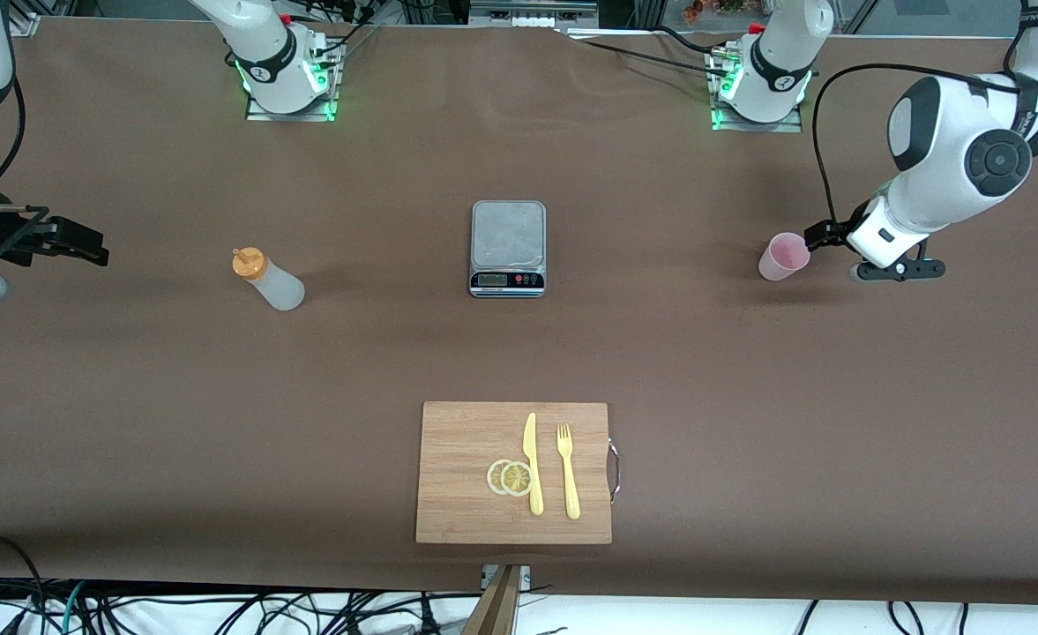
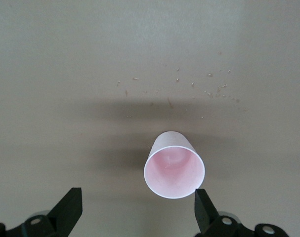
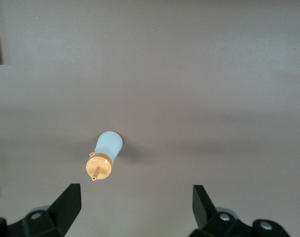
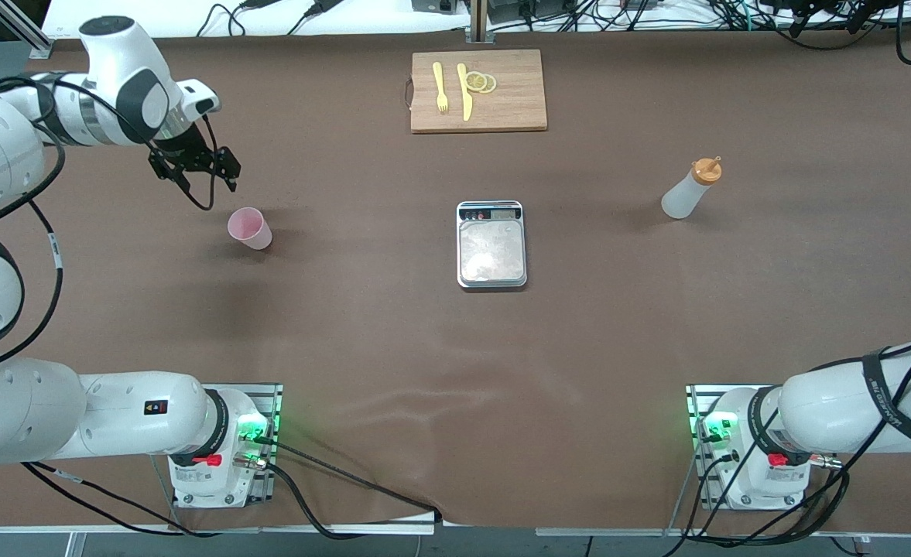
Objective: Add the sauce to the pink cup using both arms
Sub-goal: 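Lower the left gripper onto the pink cup and grasp it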
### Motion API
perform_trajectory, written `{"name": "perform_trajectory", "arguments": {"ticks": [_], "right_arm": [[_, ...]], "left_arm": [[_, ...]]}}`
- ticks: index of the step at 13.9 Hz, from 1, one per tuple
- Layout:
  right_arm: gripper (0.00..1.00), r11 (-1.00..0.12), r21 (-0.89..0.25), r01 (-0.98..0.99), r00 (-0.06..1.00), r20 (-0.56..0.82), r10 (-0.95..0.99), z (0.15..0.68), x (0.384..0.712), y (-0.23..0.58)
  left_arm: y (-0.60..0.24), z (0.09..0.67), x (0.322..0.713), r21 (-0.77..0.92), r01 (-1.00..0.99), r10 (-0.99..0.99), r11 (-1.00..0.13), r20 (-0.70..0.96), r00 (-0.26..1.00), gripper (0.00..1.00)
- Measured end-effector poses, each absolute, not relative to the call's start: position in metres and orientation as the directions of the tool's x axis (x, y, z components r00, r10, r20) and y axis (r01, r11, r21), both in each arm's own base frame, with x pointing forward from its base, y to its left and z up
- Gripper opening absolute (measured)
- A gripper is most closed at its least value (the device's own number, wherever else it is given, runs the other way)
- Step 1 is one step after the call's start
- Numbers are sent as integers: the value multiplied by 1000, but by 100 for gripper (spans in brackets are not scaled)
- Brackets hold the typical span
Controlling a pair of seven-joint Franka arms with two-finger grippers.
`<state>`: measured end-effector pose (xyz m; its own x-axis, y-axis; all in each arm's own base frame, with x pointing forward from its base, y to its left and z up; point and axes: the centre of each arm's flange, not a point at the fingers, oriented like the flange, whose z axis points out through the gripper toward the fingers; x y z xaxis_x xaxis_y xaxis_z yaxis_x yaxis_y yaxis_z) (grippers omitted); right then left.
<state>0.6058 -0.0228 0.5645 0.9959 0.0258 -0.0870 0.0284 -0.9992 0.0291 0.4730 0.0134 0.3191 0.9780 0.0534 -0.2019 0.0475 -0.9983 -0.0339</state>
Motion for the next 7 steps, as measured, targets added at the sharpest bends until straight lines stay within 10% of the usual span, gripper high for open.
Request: {"name": "perform_trajectory", "arguments": {"ticks": [7], "right_arm": [[100, -999, 29, 28, 996, -87, 26, 564, 606, -23]], "left_arm": [[13, 255, 450, -24, 31, 36, -999, -224, 974, 100]]}}
